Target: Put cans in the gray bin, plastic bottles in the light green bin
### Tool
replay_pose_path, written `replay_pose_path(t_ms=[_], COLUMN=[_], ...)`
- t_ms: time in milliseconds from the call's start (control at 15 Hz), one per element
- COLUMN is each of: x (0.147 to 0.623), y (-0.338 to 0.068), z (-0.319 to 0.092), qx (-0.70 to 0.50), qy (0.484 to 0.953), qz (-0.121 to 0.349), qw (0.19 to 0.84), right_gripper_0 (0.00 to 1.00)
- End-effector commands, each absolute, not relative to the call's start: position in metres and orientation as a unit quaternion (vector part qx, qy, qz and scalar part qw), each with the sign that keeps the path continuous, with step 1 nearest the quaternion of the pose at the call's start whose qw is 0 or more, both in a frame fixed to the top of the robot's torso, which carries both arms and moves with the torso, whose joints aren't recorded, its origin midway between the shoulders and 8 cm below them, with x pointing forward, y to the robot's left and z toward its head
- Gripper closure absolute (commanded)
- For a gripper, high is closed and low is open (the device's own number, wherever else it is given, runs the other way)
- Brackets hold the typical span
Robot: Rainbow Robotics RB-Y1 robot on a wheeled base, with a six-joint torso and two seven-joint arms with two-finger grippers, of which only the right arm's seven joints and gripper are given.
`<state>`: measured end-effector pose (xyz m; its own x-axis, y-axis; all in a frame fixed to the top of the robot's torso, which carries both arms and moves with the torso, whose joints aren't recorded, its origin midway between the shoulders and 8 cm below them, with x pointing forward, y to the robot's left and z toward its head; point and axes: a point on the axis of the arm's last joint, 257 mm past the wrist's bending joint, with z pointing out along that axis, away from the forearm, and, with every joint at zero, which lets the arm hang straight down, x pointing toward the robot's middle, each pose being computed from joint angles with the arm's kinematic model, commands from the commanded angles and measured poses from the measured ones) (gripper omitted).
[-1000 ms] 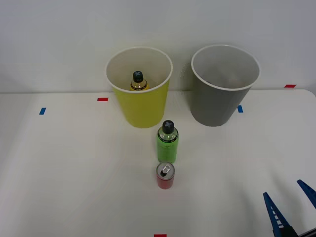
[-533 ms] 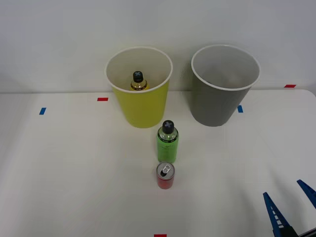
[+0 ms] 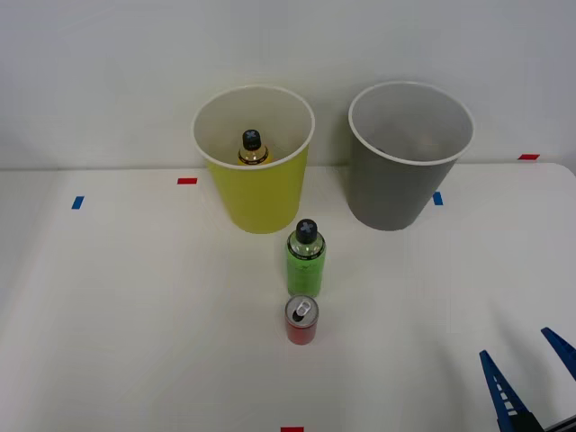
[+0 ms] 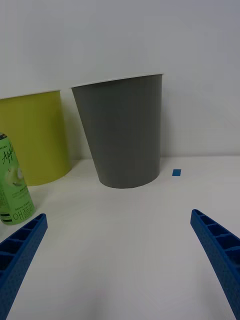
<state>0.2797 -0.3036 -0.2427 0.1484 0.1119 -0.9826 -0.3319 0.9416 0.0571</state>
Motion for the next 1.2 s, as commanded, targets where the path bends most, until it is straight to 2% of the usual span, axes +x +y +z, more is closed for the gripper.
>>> replay_pose_path(t_ms=[67,1200], x=[0.2797,0.2797], y=[-0.3036,-0.3036], z=[-0.2427,-0.2427], qx=[-0.087,-0.087], qy=[0.636,0.636], qz=[0.147,0.147], qw=[0.753,0.753], right_gripper_0=[0.00,0.00])
